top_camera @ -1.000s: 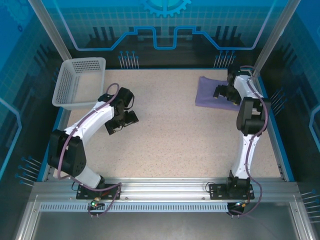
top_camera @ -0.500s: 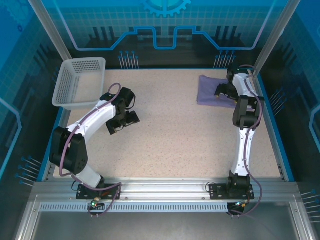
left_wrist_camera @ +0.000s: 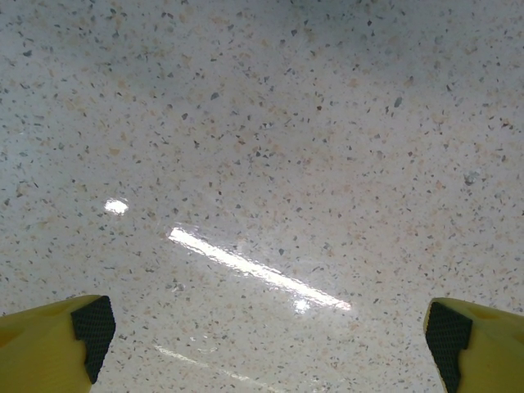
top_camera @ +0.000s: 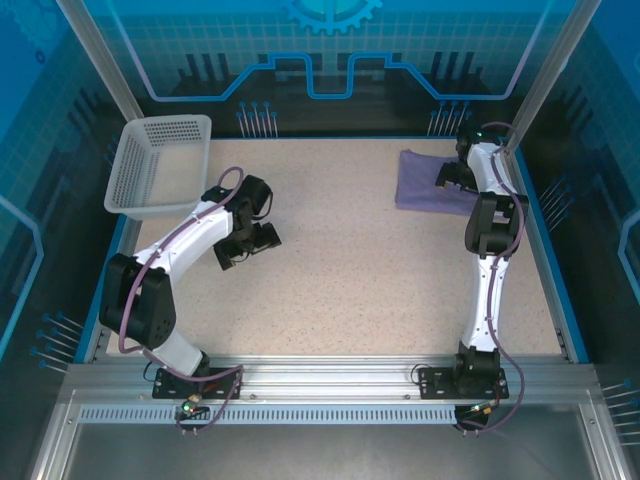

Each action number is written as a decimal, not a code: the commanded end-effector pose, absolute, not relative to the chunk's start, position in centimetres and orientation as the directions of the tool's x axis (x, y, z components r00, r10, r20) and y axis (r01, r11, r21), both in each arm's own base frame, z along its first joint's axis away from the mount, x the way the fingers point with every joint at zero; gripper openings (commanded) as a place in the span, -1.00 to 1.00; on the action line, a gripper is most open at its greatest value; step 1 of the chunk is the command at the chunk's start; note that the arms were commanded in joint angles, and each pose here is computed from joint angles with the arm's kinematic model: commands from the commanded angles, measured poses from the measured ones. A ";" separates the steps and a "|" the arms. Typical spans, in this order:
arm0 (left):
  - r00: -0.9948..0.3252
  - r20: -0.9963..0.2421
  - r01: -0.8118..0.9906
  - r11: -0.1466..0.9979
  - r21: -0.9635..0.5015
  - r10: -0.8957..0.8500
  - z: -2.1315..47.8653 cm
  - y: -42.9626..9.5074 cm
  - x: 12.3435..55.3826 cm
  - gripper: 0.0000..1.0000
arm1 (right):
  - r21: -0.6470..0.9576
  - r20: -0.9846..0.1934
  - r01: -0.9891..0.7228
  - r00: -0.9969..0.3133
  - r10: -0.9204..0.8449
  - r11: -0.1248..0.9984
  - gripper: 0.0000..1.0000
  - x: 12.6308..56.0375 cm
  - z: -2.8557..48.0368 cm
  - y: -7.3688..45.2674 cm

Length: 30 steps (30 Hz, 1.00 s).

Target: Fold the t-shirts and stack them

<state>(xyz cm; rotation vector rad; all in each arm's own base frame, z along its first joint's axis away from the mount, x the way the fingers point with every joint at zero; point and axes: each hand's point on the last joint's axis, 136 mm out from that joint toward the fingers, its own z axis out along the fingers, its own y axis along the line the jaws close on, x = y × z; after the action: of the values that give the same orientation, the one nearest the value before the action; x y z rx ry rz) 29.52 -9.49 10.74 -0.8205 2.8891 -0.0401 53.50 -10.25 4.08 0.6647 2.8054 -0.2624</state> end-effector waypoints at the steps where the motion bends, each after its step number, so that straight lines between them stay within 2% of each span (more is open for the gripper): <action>1: -0.853 -0.135 -0.495 0.863 -0.102 -0.504 12.2 -10.4 29.9 0.97 | -0.135 -0.284 0.474 -0.860 0.425 0.870 1.00 52.9 5.2 -10.9; 5: -0.839 -0.202 -0.482 0.863 -0.154 -0.505 14.5 -10.7 31.4 0.97 | -0.047 -0.362 0.455 -0.837 0.410 0.889 1.00 52.7 9.0 -8.8; 8: -0.802 -0.310 -0.471 0.860 -0.199 -0.511 17.4 -10.3 33.0 0.97 | 0.041 -0.491 0.423 -0.781 0.387 0.905 1.00 52.1 14.8 -6.4; 15: -0.559 -0.633 -0.441 0.838 -0.320 -0.536 24.0 -6.6 33.8 0.97 | 0.077 -0.749 0.397 -0.583 0.316 0.915 0.99 47.8 22.5 -3.2; 17: -0.472 -0.725 -0.419 0.851 -0.316 -0.502 25.2 -5.3 33.8 0.97 | 0.120 -0.774 0.370 -0.546 0.321 0.921 1.00 46.5 22.8 -2.4; 20: -0.356 -0.855 -0.420 0.882 -0.214 -0.377 26.0 -2.6 33.8 0.98 | 0.158 -0.757 0.316 -0.569 0.321 0.935 1.00 44.8 21.7 -1.1; 22: -0.330 -0.900 -0.456 0.883 -0.110 -0.283 25.1 -0.8 33.6 0.97 | 0.192 -0.764 0.246 -0.570 0.302 0.950 1.00 43.5 21.1 0.2; 24: -0.322 -0.919 -0.461 0.886 -0.056 -0.226 24.1 0.7 33.8 0.98 | 0.211 -0.815 0.215 -0.500 0.293 0.954 1.00 42.0 20.9 1.0; 26: -0.336 -0.905 -0.517 0.854 -0.055 -0.261 22.5 2.9 33.8 0.98 | 0.145 -0.879 0.217 -0.420 0.226 0.965 1.00 40.2 20.2 1.1; 28: -0.351 -0.896 -0.552 0.833 -0.036 -0.271 20.7 4.7 33.9 0.97 | 0.022 -0.926 0.173 -0.367 0.085 0.985 1.00 38.9 19.0 1.9; 30: -0.394 -0.884 -0.552 0.834 0.009 -0.252 19.1 6.0 34.3 0.97 | -0.088 -0.906 0.153 -0.422 -0.016 0.984 1.00 38.0 16.7 2.0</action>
<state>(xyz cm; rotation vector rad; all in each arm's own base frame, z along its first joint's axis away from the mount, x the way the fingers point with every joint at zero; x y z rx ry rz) 33.00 4.28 18.51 -0.6285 2.0494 0.3079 36.18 2.28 12.88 0.1835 2.2128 -0.0717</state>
